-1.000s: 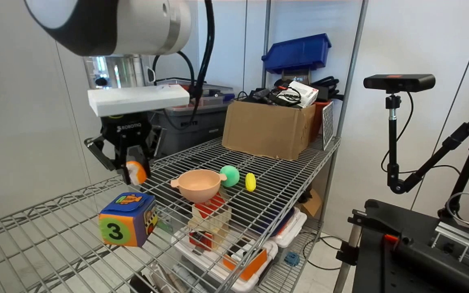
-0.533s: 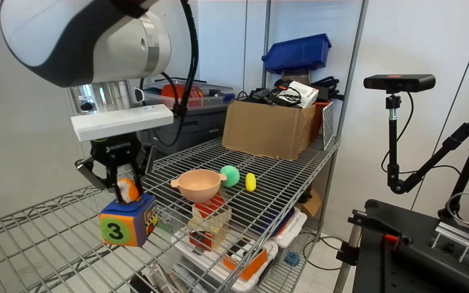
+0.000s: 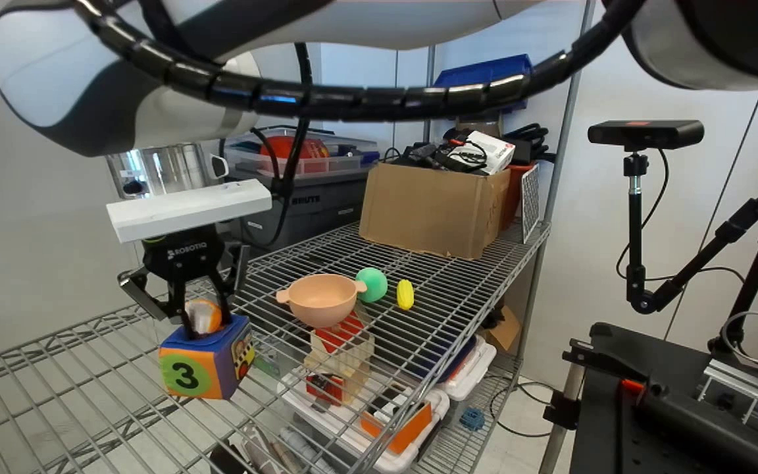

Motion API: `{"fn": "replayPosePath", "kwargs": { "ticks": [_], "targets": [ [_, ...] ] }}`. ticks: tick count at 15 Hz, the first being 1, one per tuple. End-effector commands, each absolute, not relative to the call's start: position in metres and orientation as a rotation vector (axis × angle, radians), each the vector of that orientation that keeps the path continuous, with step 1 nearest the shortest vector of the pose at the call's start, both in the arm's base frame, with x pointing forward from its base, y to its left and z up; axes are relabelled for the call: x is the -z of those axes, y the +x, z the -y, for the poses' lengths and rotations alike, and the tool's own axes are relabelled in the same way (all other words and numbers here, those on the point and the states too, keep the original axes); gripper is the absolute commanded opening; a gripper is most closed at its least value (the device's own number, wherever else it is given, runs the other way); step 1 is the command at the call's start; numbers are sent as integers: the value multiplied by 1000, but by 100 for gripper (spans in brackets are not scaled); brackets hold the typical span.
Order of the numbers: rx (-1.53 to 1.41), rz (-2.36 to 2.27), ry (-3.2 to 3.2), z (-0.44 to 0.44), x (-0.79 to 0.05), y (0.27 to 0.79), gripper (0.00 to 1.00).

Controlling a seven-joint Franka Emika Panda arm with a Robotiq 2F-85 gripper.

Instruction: Put the orange object on the toy box

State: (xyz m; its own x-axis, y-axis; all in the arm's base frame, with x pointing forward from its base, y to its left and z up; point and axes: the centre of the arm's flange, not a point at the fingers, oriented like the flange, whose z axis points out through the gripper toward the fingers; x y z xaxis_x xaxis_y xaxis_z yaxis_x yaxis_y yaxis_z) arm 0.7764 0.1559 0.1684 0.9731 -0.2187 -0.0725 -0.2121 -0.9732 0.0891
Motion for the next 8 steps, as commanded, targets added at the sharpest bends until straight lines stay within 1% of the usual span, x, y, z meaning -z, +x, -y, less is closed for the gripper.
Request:
{"fn": "replayPosePath", "kwargs": {
  "ticks": [1, 4, 5, 8],
  "targets": [
    [163, 372, 3053, -171, -168, 828, 77],
    [169, 377, 3055, -169, -172, 823, 98],
    [167, 377, 3055, -169, -173, 821, 100],
    [151, 374, 3060, -168, -178, 815, 100]
  ]
}}
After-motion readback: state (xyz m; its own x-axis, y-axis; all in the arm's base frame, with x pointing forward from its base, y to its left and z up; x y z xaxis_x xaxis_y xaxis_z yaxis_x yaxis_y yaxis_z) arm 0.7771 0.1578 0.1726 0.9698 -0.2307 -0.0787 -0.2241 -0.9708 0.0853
